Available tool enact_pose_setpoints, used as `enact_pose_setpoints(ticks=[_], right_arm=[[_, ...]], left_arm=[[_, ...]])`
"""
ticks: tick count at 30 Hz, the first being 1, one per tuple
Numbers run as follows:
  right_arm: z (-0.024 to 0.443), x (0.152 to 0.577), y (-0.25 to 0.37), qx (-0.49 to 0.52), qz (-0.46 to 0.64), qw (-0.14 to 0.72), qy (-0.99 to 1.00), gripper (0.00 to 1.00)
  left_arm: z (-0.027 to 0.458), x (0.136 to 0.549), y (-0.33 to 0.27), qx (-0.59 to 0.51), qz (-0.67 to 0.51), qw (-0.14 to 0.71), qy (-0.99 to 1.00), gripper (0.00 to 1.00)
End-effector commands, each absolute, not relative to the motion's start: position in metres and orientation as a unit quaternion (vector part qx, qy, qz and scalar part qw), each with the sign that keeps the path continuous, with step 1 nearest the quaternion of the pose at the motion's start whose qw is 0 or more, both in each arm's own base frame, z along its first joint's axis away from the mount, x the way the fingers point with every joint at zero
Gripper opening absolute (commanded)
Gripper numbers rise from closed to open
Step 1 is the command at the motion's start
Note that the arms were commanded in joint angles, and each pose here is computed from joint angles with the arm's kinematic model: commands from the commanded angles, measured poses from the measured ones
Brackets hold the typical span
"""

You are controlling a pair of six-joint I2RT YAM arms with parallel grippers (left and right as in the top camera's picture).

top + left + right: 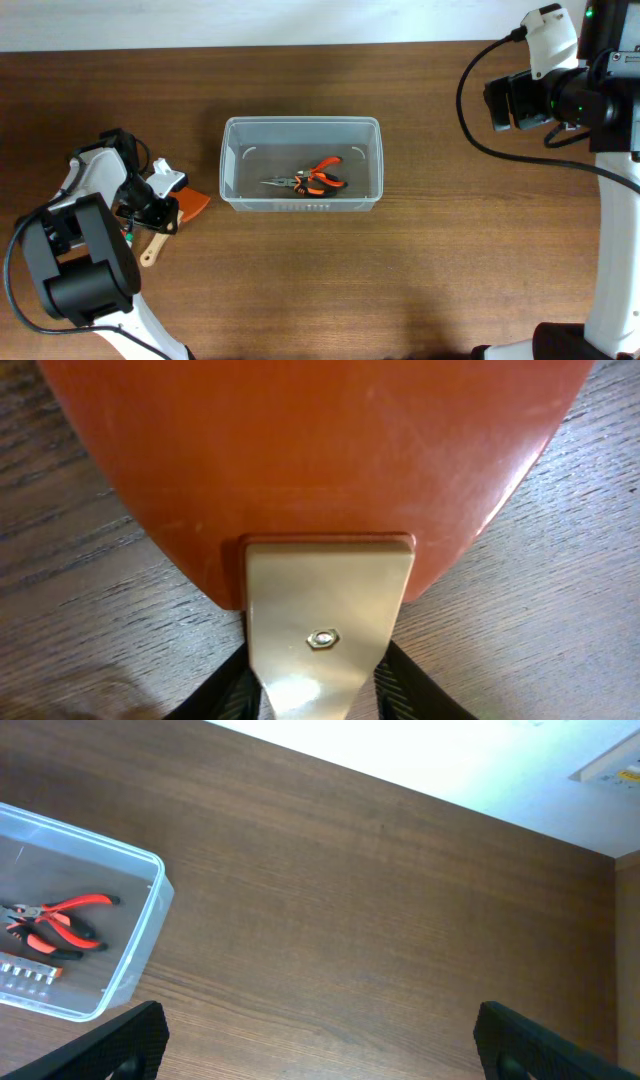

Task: Pack container
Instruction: 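Lower the left gripper and close it on the scraper's wooden handle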

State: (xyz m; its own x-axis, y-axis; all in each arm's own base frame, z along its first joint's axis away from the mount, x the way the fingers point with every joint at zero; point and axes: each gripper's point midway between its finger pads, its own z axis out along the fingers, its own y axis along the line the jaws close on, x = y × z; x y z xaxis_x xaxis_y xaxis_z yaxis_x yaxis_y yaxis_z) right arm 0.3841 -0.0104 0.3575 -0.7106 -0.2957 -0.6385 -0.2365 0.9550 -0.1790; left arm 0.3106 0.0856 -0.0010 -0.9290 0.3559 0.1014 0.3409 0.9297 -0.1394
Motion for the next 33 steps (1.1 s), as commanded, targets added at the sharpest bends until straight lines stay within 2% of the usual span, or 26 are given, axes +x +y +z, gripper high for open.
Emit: enact_pose_setpoints(ticks=[1,8,12,17,22,28,29,31,33], right_arm=[[0.356,0.384,-0.015,-0.134,-0.048,0.348,0.926,0.98],[0.355,0.384,-0.016,-0.133,-0.050,0.346,0.927,0.98],[0.355,0.383,-0.022,-0.128,-0.066,0.343,0.928,0.99],[0.355,0.383,-0.025,-0.125,-0.074,0.342,0.929,0.99],[0.355,0.383,-0.025,-0.125,-0.074,0.342,0.929,0.99],[0.355,0.383,-0.025,-0.125,-0.074,0.342,0.929,0.98],[0.355,0.383,-0.025,-0.125,-0.074,0.342,0.929,0.99],[0.355,0.383,-0.025,-0.125,-0.074,0.342,0.929,0.99],[0.355,0.383,-0.025,-0.125,-0.074,0.342,0.929,0.99]], left_arm=[[-0.013,0.304,0.078,-0.176,0.085,0.075,-0.978,0.36],[-0.013,0.305,0.079,-0.176,0.085,0.073,-0.978,0.31],[-0.014,0.309,0.080,-0.176,0.081,0.066,-0.979,0.25],[-0.015,0.311,0.084,-0.178,0.069,0.065,-0.980,0.24],[-0.016,0.312,0.092,-0.180,0.046,0.069,-0.980,0.16],[-0.016,0.315,0.093,-0.180,0.043,0.062,-0.981,0.17],[-0.016,0.315,0.093,-0.180,0.043,0.062,-0.981,0.18],[-0.016,0.315,0.093,-0.180,0.043,0.063,-0.981,0.29],[-0.016,0.315,0.093,-0.180,0.043,0.063,-0.981,0.30]])
